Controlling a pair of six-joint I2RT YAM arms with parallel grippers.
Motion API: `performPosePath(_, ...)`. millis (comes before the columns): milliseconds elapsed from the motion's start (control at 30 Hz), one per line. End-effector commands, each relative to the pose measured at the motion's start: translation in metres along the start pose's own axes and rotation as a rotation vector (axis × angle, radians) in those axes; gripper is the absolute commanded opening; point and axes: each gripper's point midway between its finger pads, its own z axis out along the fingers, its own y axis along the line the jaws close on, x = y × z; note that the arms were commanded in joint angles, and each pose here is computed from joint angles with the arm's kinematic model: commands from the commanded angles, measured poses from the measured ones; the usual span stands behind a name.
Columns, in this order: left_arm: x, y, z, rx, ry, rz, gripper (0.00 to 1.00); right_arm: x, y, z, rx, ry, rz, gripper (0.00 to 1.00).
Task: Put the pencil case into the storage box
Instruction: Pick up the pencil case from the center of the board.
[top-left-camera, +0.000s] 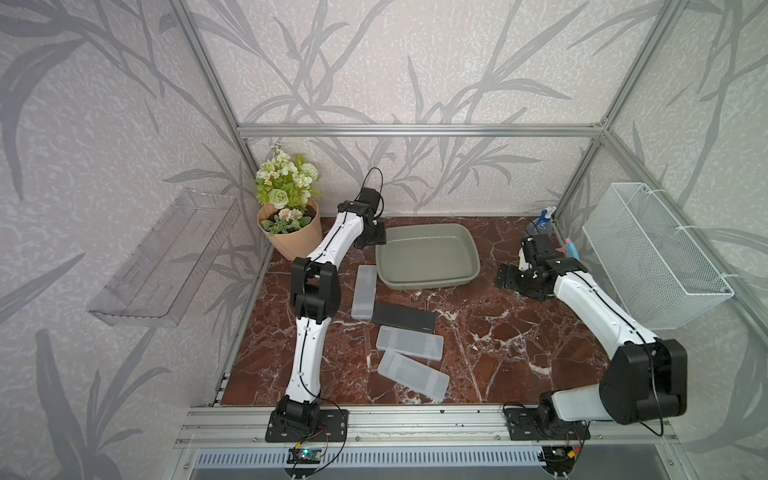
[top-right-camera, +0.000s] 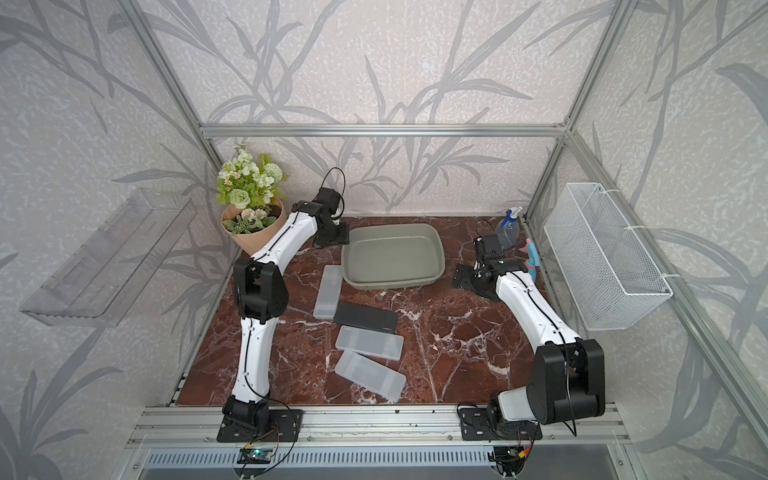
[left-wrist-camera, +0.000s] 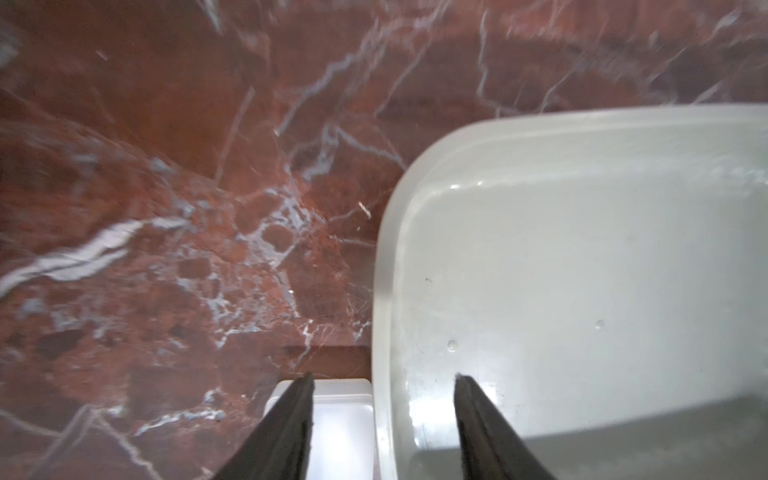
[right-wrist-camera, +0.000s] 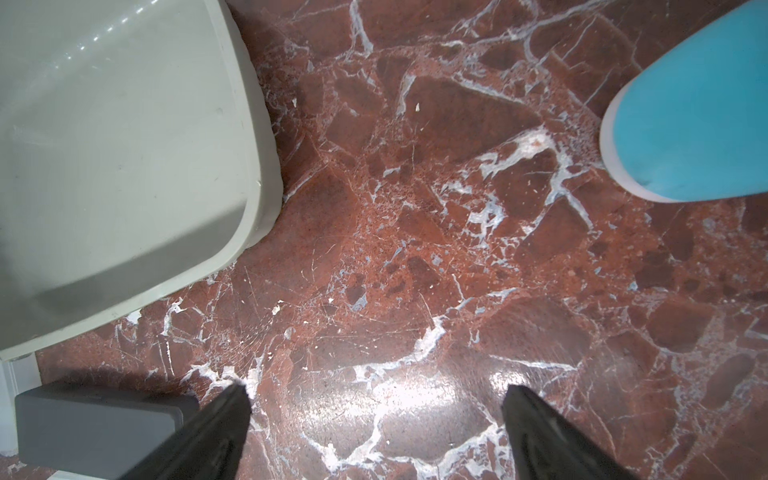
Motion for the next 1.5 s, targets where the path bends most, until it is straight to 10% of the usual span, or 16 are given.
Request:
performPosePath(0, -0.035, -0.001, -0.065, -0.016, -0.207, -0.045, 0.62, -0.005, 0.007, -0.003, -0.005, -0.004, -0.005, 0.99)
performPosePath(300, 0.029, 0.046, -0.112, -0.205, -0.257, -0.007, 0.75, -0.005, 0.012, -0.005, -0.011, -0.009, -0.018, 0.99)
performPosePath(800, 0.14, 0.059, -0.074, -0.165, -0.142, 0.115, 0.96, 0.018, 0.015, 0.009, -0.006, 0.069, -0.063, 0.99)
performPosePath(1467, 0.148, 0.038, -0.007, -0.084, -0.027, 0.167, 0.97, 0.012, 0.031, 0.013, 0.016, 0.073, -0.076, 0.99)
